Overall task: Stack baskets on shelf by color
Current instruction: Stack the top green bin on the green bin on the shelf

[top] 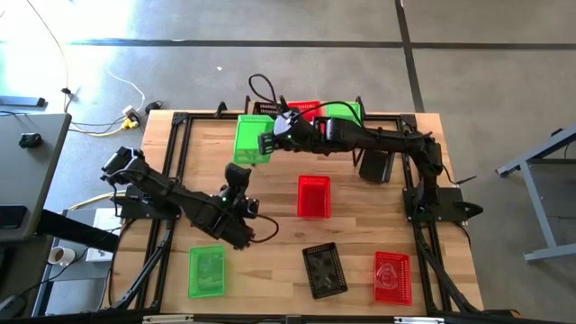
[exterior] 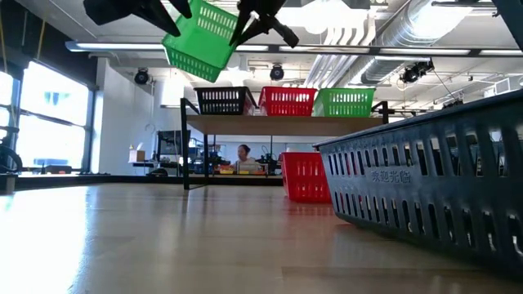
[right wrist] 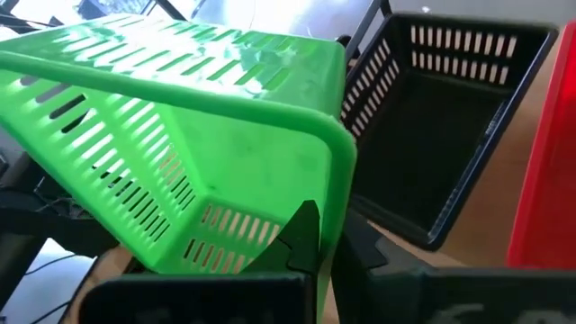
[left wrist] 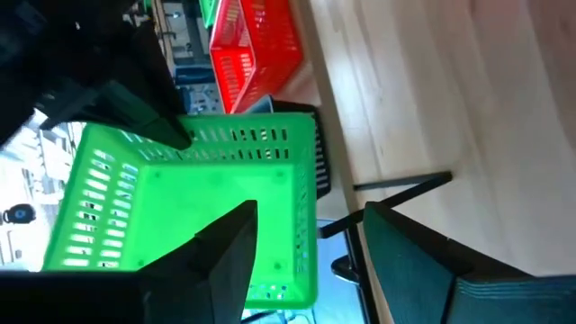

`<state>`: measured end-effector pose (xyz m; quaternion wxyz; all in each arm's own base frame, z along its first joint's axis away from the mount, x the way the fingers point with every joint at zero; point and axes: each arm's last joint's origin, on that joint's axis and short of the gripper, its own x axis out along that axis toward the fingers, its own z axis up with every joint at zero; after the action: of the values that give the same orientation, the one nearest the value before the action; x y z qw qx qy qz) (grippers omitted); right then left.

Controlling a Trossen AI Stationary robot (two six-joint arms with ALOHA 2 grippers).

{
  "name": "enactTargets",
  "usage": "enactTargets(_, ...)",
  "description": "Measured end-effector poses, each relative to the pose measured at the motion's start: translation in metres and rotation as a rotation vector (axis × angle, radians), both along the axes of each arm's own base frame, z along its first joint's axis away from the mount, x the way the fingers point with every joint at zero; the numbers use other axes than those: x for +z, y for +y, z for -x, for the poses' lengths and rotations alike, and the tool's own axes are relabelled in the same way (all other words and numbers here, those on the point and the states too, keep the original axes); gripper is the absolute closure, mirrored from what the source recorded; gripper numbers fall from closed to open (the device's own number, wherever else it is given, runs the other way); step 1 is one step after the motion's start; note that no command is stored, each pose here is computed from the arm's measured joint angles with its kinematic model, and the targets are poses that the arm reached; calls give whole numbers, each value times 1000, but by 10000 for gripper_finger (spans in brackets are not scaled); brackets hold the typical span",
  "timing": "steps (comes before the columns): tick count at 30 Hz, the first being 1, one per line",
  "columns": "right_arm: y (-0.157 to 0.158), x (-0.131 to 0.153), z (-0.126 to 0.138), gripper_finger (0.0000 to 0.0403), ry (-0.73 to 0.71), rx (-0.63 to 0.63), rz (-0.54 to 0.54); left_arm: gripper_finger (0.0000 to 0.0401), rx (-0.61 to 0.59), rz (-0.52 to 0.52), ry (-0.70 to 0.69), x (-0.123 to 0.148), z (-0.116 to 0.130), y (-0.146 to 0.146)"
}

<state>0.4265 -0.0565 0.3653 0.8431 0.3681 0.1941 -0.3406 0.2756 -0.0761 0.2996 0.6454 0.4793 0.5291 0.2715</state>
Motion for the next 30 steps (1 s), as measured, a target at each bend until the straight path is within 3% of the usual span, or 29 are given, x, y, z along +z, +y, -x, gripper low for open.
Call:
enactTargets(7,-12,20,18,403,5,48,41,208,-17,12,-35,0,3,-9)
enactTargets(14,-41,42,53,403,57,68,60,208,0,22,-61,0,2,-8)
enactTargets(21,-70,64,104,403,114,97,10,207,110,102,-152,-1,-1,5)
enactTargets(30,-109,77,174,403,208,25,-86,206,296,175,-257,-3,-7,36)
